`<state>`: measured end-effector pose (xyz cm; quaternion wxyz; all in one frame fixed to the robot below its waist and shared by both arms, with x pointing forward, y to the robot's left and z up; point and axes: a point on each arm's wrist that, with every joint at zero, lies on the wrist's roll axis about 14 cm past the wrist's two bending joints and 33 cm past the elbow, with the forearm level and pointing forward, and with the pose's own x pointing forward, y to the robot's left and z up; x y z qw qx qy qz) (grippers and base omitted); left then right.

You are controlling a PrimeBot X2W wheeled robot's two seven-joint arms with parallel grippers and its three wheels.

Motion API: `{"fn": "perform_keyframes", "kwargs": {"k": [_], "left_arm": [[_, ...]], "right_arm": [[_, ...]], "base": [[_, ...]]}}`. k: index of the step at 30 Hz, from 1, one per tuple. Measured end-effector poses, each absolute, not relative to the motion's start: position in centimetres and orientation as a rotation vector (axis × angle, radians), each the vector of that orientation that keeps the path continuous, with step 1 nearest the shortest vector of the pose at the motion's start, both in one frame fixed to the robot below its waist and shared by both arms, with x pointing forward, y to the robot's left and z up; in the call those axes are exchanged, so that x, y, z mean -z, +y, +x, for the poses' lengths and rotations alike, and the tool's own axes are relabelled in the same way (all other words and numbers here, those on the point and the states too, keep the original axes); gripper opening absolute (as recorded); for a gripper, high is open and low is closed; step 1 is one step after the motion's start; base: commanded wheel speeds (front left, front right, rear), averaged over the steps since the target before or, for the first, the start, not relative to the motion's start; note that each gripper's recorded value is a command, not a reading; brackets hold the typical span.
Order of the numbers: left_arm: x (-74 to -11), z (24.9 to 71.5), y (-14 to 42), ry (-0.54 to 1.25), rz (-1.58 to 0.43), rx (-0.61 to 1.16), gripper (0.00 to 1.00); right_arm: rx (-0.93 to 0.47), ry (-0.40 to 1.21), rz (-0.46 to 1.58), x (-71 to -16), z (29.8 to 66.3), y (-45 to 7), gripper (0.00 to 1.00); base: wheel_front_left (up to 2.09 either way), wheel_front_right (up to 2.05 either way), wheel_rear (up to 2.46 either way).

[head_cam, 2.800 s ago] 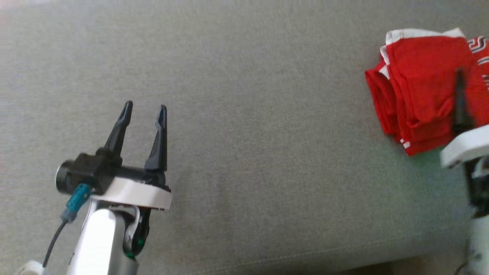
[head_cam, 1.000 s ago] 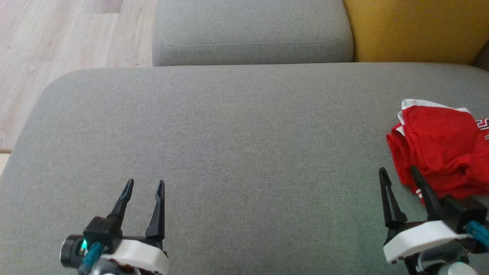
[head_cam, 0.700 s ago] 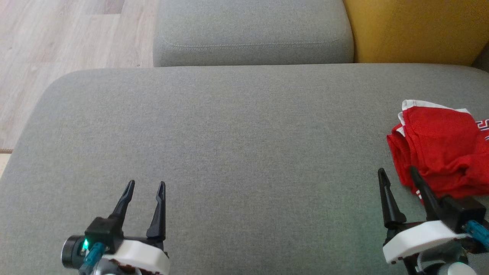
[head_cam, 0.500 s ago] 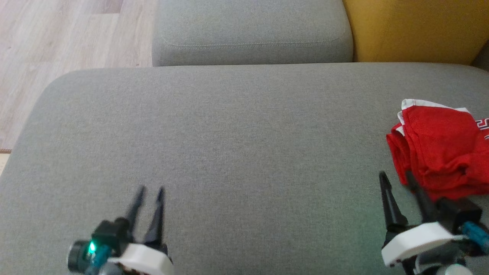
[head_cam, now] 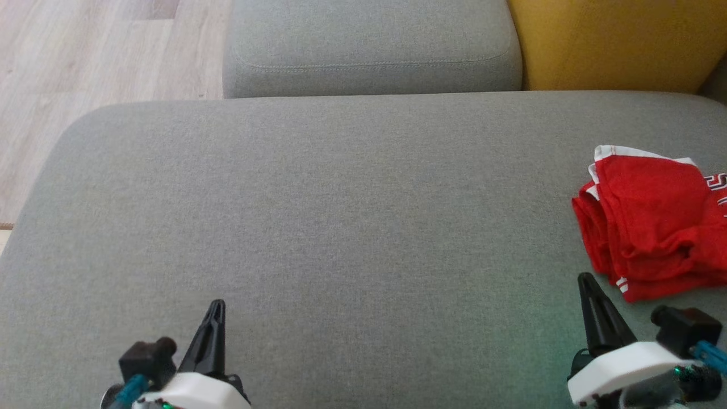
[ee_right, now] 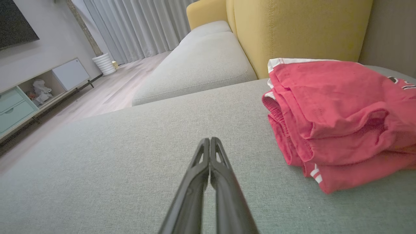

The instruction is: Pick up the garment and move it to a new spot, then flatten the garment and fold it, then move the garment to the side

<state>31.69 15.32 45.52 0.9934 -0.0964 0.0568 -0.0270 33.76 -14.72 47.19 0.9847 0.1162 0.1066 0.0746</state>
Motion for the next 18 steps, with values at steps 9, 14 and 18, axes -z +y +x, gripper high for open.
{"fn": "perform_keyframes", "kwargs": {"k": [9,14,18], "left_arm": [[-45.0,31.9,15.8,0.143,-0.296,0.026,0.0],[-45.1,32.2,16.1,0.149,-0.355,0.014,0.0],[-45.1,32.5,16.5,0.155,-0.413,-0.008,0.0]], "right_arm": [[-0.136,0.223,0.344,-46.9,33.8,-14.9,0.0],[-0.128,0.221,0.404,-46.9,33.9,-15.0,0.0],[-0.122,0.212,0.465,-47.2,34.3,-15.0,0.0]], "base": [[0.0,0.0,0.0],[0.0,0.0,0.0],[0.0,0.0,0.0]]}}
